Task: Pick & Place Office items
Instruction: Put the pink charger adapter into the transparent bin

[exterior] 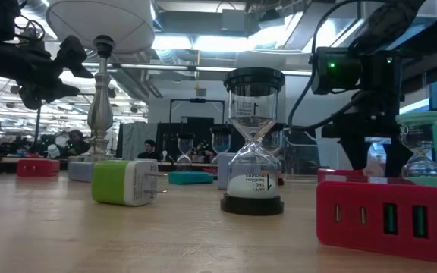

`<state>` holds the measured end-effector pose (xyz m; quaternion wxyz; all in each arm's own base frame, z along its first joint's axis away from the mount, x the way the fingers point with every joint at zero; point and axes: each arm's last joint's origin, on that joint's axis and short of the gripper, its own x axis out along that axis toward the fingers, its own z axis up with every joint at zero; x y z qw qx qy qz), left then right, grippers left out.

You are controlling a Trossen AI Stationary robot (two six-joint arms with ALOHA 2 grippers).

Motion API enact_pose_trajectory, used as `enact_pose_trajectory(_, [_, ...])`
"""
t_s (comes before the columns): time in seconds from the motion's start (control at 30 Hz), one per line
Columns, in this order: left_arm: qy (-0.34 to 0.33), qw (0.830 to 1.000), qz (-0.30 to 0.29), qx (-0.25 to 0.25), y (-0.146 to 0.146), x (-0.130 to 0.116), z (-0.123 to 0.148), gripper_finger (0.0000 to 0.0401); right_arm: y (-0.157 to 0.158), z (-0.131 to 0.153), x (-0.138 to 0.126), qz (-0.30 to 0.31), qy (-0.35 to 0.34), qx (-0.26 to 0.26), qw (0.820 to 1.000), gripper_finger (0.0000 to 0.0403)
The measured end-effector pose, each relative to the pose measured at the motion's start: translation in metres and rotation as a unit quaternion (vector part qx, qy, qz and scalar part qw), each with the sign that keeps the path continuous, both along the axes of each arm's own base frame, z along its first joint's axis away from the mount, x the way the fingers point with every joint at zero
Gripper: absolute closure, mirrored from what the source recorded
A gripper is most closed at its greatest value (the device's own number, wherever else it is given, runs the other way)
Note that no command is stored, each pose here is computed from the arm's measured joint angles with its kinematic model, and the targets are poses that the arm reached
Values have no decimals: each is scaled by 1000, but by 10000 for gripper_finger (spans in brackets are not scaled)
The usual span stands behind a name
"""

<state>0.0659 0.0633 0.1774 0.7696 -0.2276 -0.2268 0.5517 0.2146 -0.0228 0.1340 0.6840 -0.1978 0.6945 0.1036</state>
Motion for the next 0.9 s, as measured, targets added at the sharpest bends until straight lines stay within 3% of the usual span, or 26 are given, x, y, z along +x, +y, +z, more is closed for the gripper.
enact_pose_trajectory(0.27, [0, 1000, 0, 0, 0, 0, 0, 150, 0, 4, 3, -75, -11, 1, 997, 207])
enact_pose_trajectory(0.43, [0, 1000, 0, 0, 0, 0, 0, 150, -3, 26, 17, -134, -61, -9, 989, 207])
enact_pose_trajectory(0.67, [0, 1000, 0, 0, 0, 0, 0, 150, -4, 86, 26, -151, -175, -1, 973, 207])
enact_pose_trajectory(0.9, [0, 1000, 0, 0, 0, 0, 0, 150, -16, 158, 23, -186, -311, -14, 932, 203])
